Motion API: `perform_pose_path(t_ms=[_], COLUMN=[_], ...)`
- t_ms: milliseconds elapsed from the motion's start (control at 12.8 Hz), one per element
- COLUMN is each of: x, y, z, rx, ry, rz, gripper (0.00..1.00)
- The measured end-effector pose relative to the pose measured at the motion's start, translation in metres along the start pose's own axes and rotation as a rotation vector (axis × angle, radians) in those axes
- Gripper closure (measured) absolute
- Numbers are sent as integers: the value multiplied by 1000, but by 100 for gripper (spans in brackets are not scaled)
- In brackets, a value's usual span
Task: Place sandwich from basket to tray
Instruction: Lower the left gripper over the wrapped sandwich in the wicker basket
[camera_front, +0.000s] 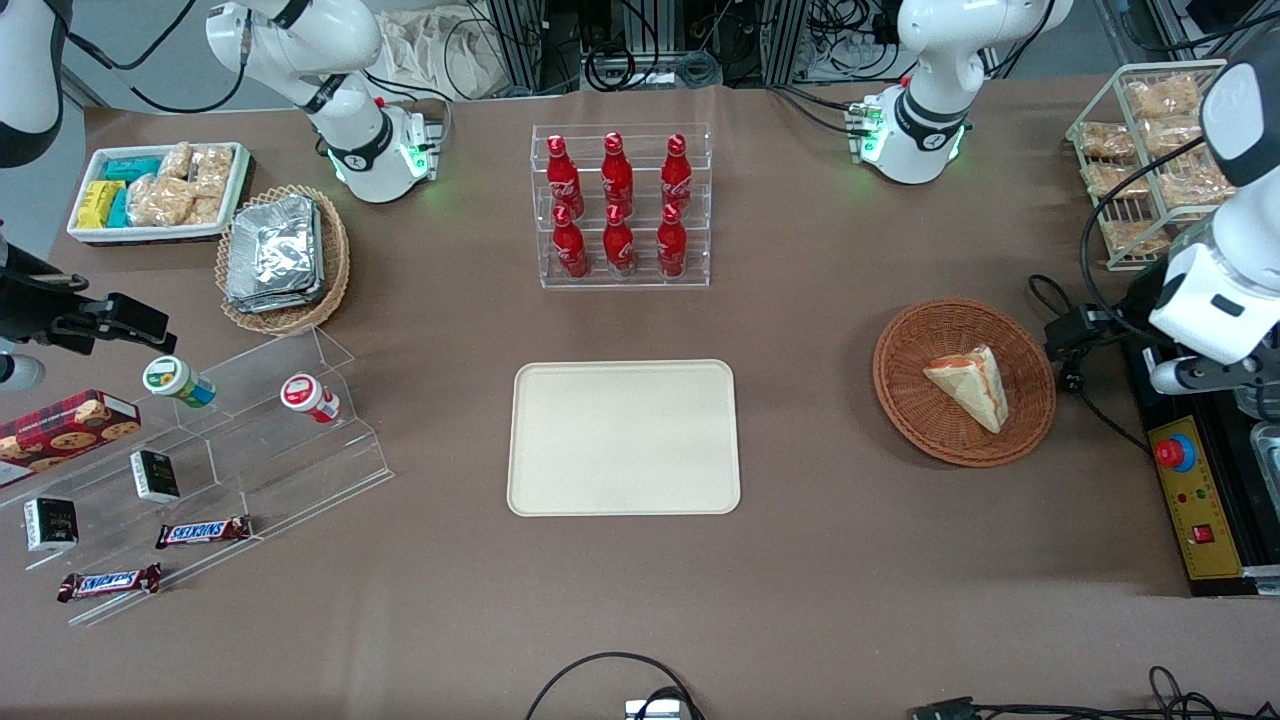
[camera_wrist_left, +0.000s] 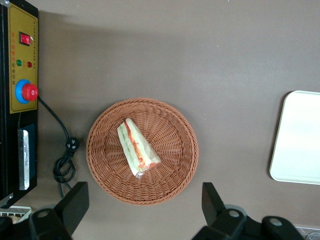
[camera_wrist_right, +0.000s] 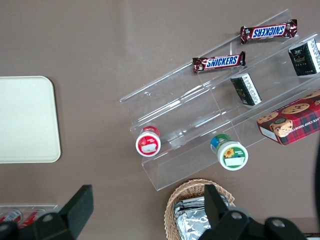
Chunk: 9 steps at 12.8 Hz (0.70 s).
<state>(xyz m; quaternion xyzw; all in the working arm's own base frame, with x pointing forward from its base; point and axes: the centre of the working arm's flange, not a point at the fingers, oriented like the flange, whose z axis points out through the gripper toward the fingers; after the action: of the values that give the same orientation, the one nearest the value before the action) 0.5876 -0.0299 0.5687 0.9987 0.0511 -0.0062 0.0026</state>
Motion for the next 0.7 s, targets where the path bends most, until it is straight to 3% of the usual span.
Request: perform_pose_path(t_ms=[312, 545, 701], x=[8, 15, 16], y=[-1, -7, -8], z=[18, 74, 132], rx=[-2, 4, 2], ry=[-39, -136, -114], rz=[-1, -54, -153], gripper=[0, 0, 0])
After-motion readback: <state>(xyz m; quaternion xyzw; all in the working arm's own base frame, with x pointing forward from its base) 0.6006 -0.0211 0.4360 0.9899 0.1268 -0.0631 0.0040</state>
